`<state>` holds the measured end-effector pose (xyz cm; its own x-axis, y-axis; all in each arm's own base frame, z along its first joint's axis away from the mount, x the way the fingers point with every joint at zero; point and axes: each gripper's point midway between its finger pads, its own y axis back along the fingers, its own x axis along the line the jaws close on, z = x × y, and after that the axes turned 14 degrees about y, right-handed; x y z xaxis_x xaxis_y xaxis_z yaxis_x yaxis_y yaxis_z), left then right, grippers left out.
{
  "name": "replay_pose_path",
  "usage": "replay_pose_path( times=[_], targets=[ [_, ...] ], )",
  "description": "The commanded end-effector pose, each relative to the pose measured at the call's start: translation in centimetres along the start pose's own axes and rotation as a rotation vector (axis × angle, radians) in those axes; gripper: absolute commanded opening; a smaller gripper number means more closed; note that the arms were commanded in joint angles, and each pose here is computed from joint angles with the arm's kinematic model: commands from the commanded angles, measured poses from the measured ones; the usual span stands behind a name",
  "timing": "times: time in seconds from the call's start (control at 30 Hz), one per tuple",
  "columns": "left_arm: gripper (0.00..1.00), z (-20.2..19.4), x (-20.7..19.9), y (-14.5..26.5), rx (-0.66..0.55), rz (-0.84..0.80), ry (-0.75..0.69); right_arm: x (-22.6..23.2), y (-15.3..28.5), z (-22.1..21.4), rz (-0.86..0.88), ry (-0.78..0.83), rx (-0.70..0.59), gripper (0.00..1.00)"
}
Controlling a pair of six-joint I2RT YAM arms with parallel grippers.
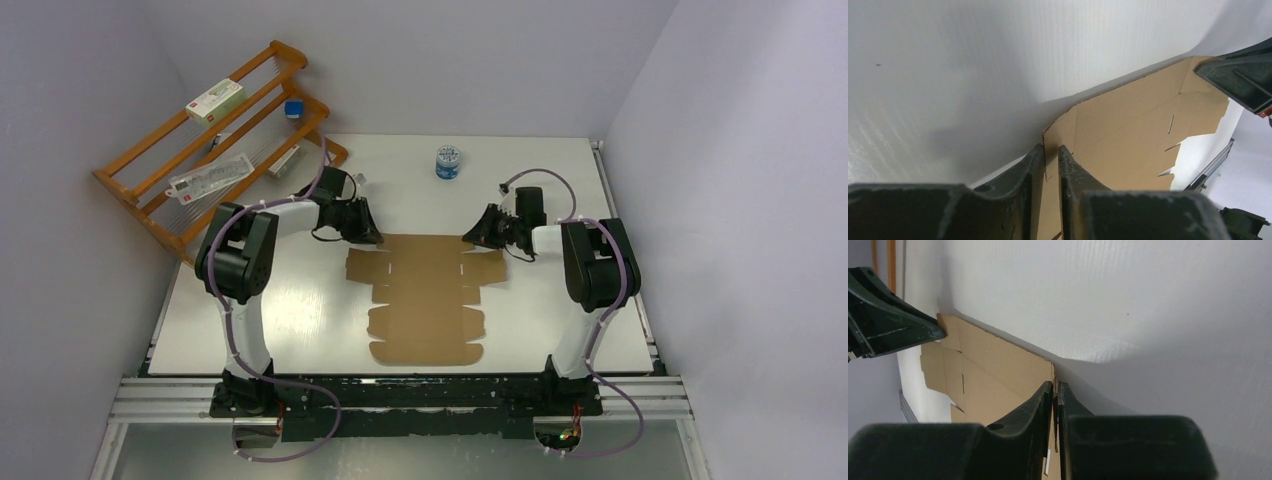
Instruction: Fold the paper box
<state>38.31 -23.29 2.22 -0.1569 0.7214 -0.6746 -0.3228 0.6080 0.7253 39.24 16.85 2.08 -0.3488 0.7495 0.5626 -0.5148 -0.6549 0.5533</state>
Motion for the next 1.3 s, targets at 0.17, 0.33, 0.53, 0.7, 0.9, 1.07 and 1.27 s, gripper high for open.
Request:
replay_pose_path(
  times=[0.17,0.33,0.53,0.7,0.9,1.07,1.27],
  targets=[
    [0.1,-0.1,-2.0,1.3,-0.071,0.065,-0.087,0.6,1.2,2.6,-0.161,0.127,-0.03,0.04],
    [0.09,-0.1,-3.3,1.7,-0.124,0.15,-0.167,0.6,1.1,2.8,-0.314,0.211,-0.005,0.0],
    [0.1,0.4,-4.2,1.6,-0.179,0.243,-0.225,1.0,0.7,2.9,-0.484,0.314,0.042,0.0],
    [0.1,0.4,-4.8,0.9,-0.204,0.291,-0.263,1.0,0.6,3.6,-0.617,0.383,0.057,0.0],
    [0.1,0.5,-5.0,0.1,-0.226,0.366,-0.316,1.0,0.3,4.0,-0.762,0.476,0.097,0.0],
    [0.1,0.5,-5.4,-0.7,-0.236,0.414,-0.348,1.1,-0.7,3.8,-0.772,0.485,0.115,0.0],
    [0.16,1.0,-5.5,0.1,-0.271,0.426,-0.35,2.0,-1.4,4.0,-0.717,0.482,0.115,0.07]
  ],
)
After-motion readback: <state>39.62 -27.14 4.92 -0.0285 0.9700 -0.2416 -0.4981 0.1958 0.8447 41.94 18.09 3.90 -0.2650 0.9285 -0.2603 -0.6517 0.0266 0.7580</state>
